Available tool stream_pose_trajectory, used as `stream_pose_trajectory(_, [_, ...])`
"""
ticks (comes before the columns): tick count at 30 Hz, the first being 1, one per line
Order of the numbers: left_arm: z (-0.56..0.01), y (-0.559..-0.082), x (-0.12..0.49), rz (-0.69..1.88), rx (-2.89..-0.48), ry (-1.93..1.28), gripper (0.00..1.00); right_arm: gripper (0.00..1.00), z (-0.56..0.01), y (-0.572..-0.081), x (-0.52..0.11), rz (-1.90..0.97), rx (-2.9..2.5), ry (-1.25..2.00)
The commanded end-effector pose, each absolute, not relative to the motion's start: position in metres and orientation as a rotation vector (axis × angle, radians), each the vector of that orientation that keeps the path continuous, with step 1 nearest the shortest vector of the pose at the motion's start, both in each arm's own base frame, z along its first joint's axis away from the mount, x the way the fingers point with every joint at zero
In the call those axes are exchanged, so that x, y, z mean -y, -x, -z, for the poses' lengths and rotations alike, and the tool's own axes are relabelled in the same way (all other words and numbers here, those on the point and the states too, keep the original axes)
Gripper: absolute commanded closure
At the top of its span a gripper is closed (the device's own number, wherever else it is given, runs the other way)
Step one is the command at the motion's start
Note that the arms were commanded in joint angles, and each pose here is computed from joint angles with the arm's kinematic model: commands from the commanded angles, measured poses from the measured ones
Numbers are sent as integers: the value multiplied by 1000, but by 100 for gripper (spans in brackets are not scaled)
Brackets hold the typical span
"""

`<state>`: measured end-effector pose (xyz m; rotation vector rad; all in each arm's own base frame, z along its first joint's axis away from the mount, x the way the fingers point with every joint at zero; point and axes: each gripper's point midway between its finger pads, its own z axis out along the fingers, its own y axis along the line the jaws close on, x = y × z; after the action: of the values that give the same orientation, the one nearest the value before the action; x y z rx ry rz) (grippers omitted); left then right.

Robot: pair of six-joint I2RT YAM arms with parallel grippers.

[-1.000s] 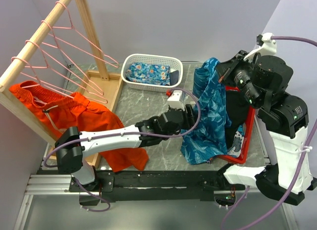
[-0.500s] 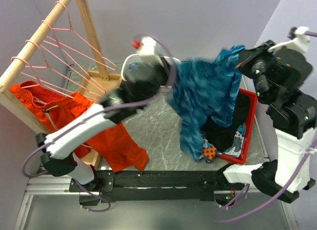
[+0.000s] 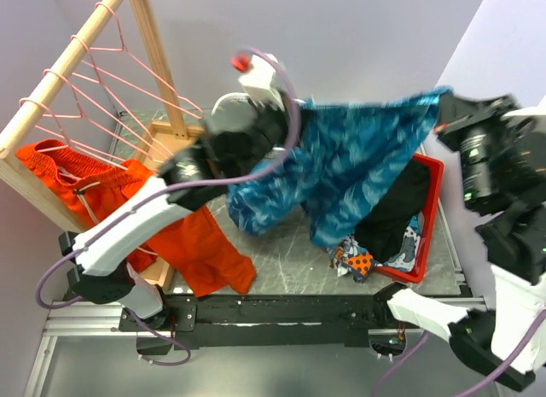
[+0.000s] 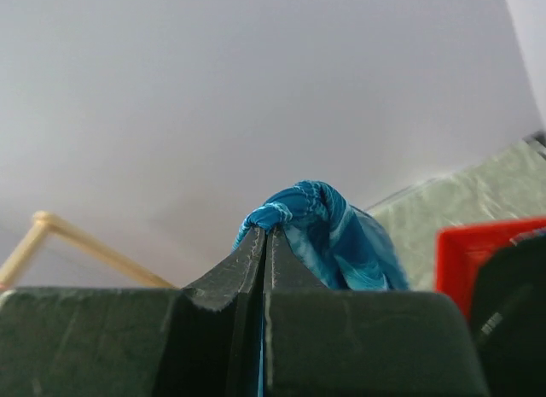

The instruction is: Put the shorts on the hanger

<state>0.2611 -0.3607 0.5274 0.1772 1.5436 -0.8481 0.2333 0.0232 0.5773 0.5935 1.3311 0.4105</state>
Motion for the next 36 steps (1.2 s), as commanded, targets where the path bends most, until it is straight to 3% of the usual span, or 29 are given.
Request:
stream_pose_trajectory(1, [-479, -265, 355, 859, -1648, -97, 99, 100, -513, -253, -27, -379, -1411, -677])
stream_pose_trajectory(5, [-395, -265, 359, 838, -1799, -47, 89, 100, -404, -266, -52, -421, -1604, -682])
stream_pose_trajectory(6, [-365, -265, 358, 807, -1855, -42, 83, 100, -360, -266, -56, -397, -1680, -682])
stream_pose_trajectory(8, [-339, -265, 353, 757, -1905, -37, 65, 100, -328, -264, -60, -422, -1726, -699])
stream_pose_trajectory(10, [-330, -262, 348, 726, -1937, -49, 54, 100, -294, -259, -64, -432, -1775, -698])
stream_pose_trajectory(11, [-332, -262, 344, 716, -1934, -39, 47, 97, -286, -257, -69, -455, -1797, -684])
stream_pose_trajectory(12, [-340, -261, 339, 720, -1926, -26, 26, 91, -275, -255, -69, -452, -1815, -688])
stream_pose_trajectory(14, [-357, -258, 332, 729, -1903, -16, 22, 86, -269, -253, -69, -448, -1837, -688])
stream_pose_trajectory(16, [-379, -256, 321, 740, -1867, 10, 14, 66, -269, -251, -73, -463, -1852, -666])
stream_pose_trajectory(20, [-429, -252, 286, 702, -1818, 86, 11, 43, -282, -248, -78, -500, -1851, -623])
stream_pose_trajectory(22, [-445, -254, 265, 657, -1798, 147, 10, 25, -283, -246, -79, -497, -1864, -600])
stream_pose_trajectory(27, [-475, -241, 189, 558, -1760, 300, 11, 6, -290, -241, -82, -508, -1882, -549])
stream_pose_trajectory(36, [-482, -233, 104, 361, -1682, 532, 13, 1, -282, -246, -106, -602, -1926, -468])
